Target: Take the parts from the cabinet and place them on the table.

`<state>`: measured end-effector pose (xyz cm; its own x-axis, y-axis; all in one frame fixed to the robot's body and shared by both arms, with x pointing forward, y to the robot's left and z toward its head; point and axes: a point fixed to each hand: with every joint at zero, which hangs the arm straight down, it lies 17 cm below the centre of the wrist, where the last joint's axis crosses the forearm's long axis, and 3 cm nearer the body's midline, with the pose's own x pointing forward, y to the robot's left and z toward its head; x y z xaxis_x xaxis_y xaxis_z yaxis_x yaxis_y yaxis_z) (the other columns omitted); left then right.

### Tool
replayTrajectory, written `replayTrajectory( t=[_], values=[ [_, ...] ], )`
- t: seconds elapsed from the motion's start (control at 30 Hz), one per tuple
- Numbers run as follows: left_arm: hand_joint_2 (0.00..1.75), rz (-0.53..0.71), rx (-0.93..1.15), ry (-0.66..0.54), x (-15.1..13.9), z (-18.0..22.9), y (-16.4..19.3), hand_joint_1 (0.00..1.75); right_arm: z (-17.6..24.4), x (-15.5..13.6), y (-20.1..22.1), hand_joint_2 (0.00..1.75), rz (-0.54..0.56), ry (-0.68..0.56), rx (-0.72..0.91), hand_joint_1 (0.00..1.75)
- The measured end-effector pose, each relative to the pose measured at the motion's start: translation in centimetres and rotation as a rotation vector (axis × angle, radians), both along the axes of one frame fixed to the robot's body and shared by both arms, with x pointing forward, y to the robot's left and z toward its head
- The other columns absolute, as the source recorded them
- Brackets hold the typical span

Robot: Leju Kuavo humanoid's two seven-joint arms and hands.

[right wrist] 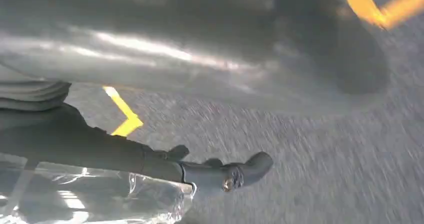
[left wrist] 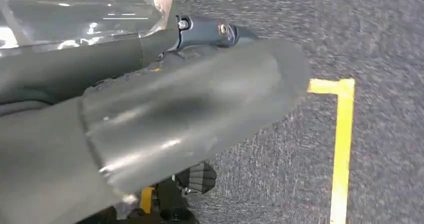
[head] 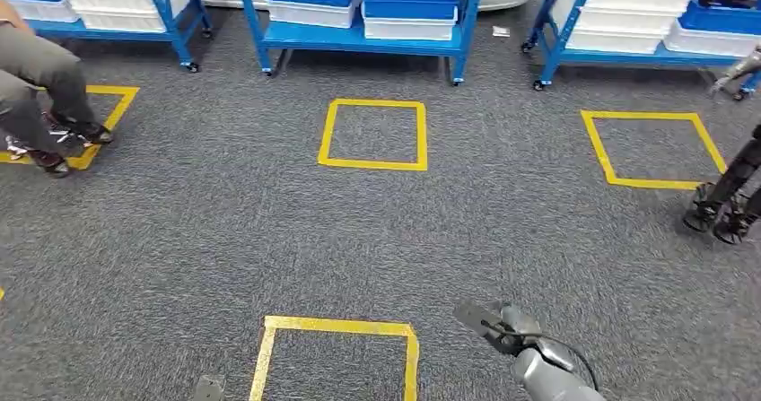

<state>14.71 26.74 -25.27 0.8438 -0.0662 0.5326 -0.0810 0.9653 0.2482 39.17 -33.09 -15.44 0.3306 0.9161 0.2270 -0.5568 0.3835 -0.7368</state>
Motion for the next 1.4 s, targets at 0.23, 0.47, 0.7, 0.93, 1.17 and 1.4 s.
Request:
replayTrajectory(
  t=[0.23, 0.47, 0.7, 0.93, 1.17, 1.4],
  values=[
    [0.0, 0.003, 0.004, 0.002, -0.2, 0.0, 0.1, 0.0, -2.5, -3.7, 0.6, 0.0, -0.023, 0.078, 0.019, 0.0],
    [0.0, 0.001, 0.002, -0.002, -0.1, 0.0, 0.2, 0.0, -4.1, -6.3, 1.4, 0.0, -0.075, 0.121, 0.044, 0.0],
    [0.0, -0.008, -0.001, -0.002, 0.1, 0.0, 0.3, 0.0, -4.6, -7.2, 1.6, 0.0, -0.082, 0.133, 0.03, 0.0],
    [0.0, -0.009, -0.013, 0.008, 0.0, -0.1, -0.2, 0.0, -5.0, -8.0, 1.3, 0.0, -0.095, 0.147, 0.015, 0.0],
    [0.0, -0.009, -0.023, 0.015, -0.1, -0.2, -0.4, 0.0, -5.0, -8.1, 1.2, 0.0, -0.101, 0.151, 0.014, 0.0],
    [0.0, -0.013, -0.047, 0.057, -0.7, -0.6, -1.0, 0.0, -5.5, -9.1, 0.9, 0.0, -0.14, 0.171, 0.028, 0.0]
  ],
)
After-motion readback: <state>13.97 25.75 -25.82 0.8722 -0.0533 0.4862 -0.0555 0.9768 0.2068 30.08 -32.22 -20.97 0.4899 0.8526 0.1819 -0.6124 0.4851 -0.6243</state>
